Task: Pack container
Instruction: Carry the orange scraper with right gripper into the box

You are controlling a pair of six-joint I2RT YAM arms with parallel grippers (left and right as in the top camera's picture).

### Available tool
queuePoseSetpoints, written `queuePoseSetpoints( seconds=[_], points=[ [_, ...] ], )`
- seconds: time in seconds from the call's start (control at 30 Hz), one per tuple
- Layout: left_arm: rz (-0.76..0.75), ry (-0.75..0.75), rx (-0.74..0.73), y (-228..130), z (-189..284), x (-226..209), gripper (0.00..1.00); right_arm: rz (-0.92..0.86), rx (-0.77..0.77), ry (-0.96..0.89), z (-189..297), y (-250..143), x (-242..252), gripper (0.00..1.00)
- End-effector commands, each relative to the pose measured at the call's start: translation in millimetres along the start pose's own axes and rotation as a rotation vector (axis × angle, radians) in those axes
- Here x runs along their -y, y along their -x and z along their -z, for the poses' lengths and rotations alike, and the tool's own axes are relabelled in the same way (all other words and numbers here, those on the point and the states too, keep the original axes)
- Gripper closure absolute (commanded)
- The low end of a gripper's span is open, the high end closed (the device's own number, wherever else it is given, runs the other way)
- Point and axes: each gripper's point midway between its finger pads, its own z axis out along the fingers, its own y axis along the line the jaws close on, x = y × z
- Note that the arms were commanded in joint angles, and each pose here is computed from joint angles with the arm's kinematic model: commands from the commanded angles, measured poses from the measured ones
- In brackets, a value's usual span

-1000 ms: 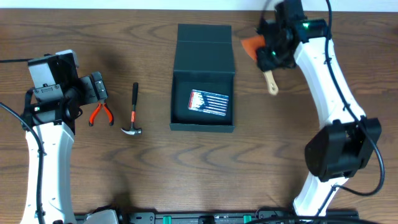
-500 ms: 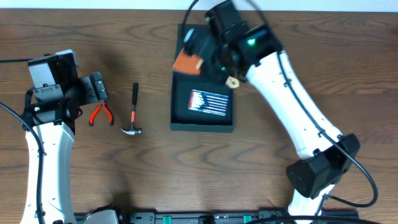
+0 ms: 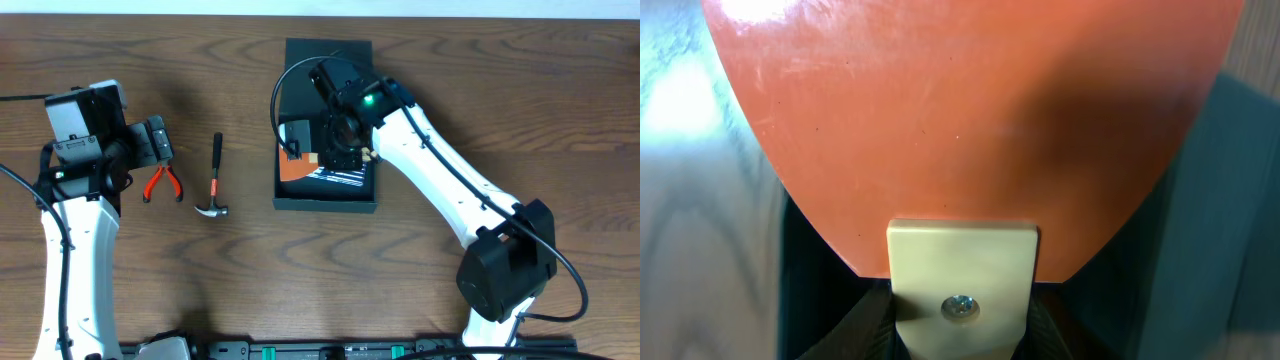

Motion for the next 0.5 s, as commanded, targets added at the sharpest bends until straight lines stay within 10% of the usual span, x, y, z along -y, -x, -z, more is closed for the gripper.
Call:
queuePoseSetpoints(
  seconds=[0.0,0.47],
  points=[
    [-0.004,-0.004,0.003,4.1,0.1,-0.1,0.02,0.048,0.088,0.048,-11.2,11.8,-10.6,0.99],
    [-0.004,-0.004,0.004,4.3,0.2,-0.1,0.02,0.004,0.089,0.088,-40.0,-9.8,-16.4,0.99]
  ],
)
